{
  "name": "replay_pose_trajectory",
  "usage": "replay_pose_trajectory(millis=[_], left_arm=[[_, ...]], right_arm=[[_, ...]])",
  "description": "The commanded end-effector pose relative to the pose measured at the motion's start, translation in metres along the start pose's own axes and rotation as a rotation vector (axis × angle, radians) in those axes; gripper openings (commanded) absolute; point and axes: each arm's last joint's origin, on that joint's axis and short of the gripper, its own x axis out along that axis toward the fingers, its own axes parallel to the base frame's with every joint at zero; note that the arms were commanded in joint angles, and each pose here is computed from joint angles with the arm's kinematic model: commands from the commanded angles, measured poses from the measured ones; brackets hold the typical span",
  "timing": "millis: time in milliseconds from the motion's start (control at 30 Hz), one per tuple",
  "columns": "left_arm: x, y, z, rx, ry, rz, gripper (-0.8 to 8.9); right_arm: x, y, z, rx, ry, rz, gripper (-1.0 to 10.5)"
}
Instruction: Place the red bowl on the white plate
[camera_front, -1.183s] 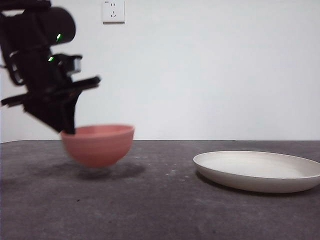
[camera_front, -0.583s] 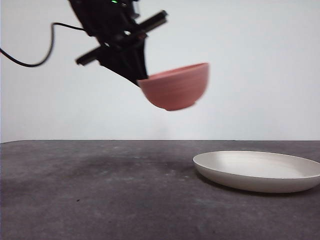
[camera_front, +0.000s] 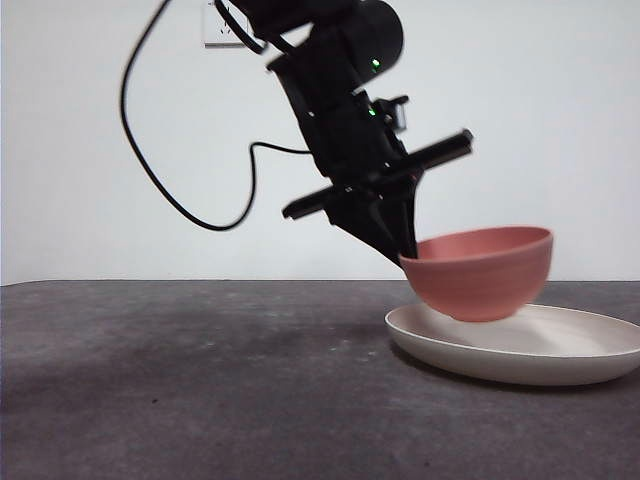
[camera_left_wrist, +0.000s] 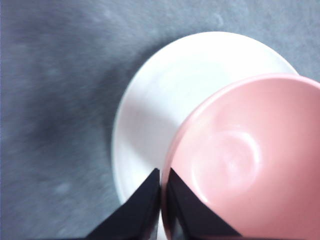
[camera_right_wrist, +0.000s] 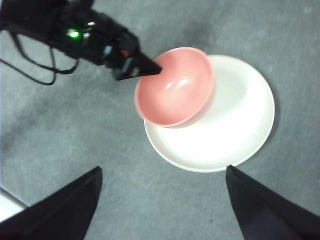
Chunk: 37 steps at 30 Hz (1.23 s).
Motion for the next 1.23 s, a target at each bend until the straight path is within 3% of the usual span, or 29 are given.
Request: replay_pose_trajectory(millis=[33,333,533,767,933,1233], left_arm=[[0.016,-0.006,0.003,0.008,0.009,-0.008,0.16],[0.037,-0.006,-0.003,0.013,0.048,0.000,0.41],[0.037,-0.006,-0.003,0.012,0.050,0.000,2.48],[0.027,-0.009,0.000,0.014,0.036,-0.025,2.58],[-0.004,-0.015,0.010,0.026,-0.032,-0.045,2.58],[-0.110,-0.016,0.030,0.053,-0.241,-0.060,2.58]], right_arm=[[-0.003,0.002,0.004,-0.001,-0.016,0.002,4.0],[-0.003,0.001,0.004,-0.001,-0.016,-0.020,4.0],[-0.003,0.001,0.004,0.000,-0.016,-0.020,4.0],[-0.003,0.001,0.003,0.001,-0.013,-0.023,4.0],[-0.003,0.001,0.004,-0.001,-0.013,-0.025,4.0],[-0.003,0.000,0.003,0.000,-0.008,-0.046,4.0]])
